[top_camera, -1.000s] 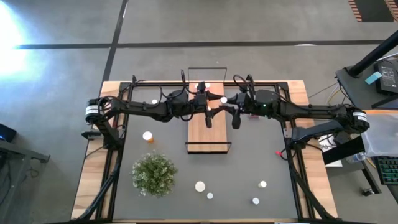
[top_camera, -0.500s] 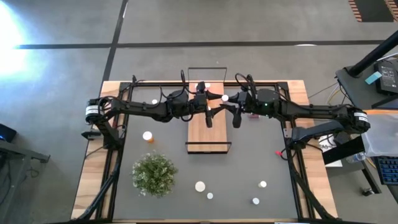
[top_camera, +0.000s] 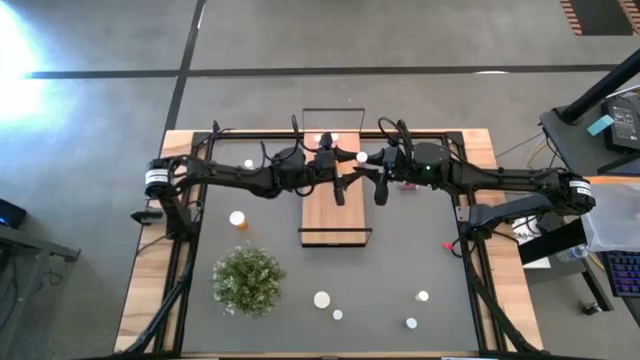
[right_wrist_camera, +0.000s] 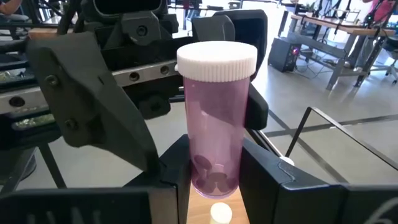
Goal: Pick and place medicine bottles onto shelf by color
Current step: Put the pink pill bottle on the shelf aligned with the other pink pill bottles
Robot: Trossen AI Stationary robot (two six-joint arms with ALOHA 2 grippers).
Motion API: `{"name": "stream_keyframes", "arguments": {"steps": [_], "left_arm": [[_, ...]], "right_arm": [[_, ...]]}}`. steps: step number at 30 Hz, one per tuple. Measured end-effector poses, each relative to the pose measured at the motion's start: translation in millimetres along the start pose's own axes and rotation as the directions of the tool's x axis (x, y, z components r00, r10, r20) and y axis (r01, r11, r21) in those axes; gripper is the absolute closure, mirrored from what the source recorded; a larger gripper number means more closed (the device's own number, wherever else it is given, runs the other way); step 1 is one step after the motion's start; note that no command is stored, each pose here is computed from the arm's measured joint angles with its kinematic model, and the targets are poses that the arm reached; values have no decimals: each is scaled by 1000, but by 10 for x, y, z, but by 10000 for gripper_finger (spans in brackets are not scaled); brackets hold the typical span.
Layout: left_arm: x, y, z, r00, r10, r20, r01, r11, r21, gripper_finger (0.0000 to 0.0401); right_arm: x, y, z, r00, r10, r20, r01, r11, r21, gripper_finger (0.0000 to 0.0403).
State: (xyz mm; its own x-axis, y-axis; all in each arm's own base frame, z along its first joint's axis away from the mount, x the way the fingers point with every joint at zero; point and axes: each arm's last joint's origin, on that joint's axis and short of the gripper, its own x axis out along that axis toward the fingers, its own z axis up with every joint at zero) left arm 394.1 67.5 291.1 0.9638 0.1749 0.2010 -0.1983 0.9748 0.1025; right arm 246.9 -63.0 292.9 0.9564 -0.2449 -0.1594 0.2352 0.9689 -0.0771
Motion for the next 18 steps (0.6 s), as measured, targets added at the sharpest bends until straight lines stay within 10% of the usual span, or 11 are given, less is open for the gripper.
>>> {"name": "stream_keyframes", "arguments": {"steps": [18], "left_arm": [[5,3,-7,1000,10,5,-10,1000,3,315]], "right_arm": [[3,4,-4,1000,6,-3,-6,1000,-12,305]]}}
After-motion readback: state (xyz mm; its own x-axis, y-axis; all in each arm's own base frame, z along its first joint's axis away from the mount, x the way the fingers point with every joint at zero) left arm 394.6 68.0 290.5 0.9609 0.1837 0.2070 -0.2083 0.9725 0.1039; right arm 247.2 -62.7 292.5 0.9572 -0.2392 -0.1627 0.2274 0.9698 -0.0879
